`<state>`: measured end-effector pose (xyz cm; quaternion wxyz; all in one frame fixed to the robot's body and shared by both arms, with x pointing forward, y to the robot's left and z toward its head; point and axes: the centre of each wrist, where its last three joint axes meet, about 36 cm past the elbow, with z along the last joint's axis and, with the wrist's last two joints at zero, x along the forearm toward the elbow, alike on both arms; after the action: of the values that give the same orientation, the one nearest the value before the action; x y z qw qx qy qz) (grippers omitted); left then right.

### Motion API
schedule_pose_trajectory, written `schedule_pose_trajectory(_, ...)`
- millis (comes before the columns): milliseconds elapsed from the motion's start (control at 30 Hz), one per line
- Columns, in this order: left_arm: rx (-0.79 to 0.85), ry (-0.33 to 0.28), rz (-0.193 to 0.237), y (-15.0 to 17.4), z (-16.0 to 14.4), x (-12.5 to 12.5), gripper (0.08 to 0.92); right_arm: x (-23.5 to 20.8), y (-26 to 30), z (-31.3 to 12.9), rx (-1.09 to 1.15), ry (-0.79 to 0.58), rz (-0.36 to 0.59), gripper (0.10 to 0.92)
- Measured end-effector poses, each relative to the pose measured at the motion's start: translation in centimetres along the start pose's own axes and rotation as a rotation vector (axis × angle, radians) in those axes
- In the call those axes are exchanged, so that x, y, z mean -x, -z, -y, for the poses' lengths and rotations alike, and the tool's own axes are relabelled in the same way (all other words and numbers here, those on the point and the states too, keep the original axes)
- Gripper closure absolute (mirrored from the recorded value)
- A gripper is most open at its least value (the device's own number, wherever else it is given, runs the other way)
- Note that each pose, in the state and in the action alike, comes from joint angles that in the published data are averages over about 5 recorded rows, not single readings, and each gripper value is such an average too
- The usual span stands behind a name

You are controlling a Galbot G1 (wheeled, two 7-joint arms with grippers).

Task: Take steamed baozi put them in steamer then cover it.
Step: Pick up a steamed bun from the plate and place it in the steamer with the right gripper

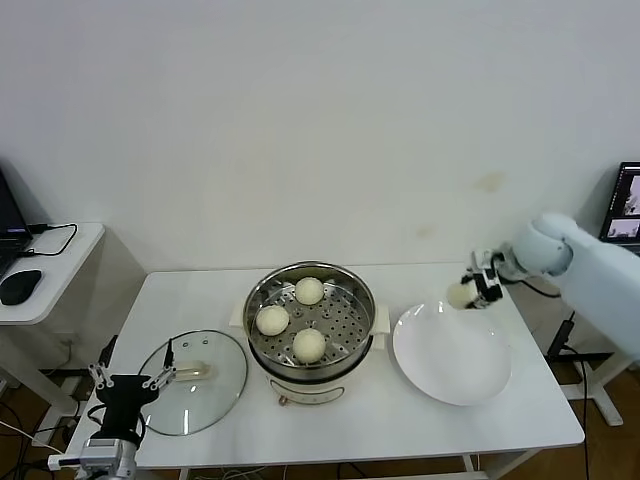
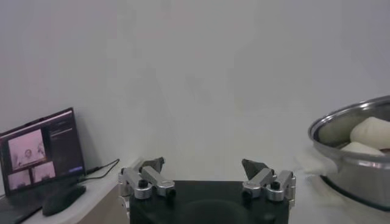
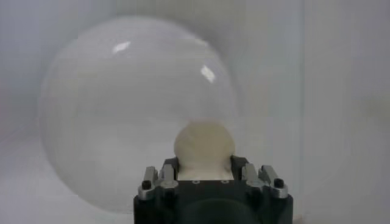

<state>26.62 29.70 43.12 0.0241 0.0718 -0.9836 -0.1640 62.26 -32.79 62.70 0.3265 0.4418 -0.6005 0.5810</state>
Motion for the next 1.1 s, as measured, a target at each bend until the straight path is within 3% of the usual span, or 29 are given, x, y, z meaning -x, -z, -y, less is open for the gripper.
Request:
schedule_pose_trajectory(200,-0.004,0.002,-0.002,-0.2,0.1,0.2,0.177,-2.2,6.5,2.2,-0.017,-0.016,0.085,0.479)
schedule_pose_trajectory(467,-0.01,0.013,-0.009,-0.5,0.1,0.2,0.177,-1.2,14.7,2.7,-0.005,0.036,0.157,0.479)
schedule_pose_trajectory(767,-0.019,0.021,-0.012,-0.8,0.2,0.3,0.177,2.5,20.5,1.4,0.009,0.099,0.149,0.479)
schedule_pose_trajectory(1100,-0.018,0.021,-0.009,-0.9,0.2,0.4,0.177,6.7,21.8,-0.3,0.022,0.129,0.094,0.477)
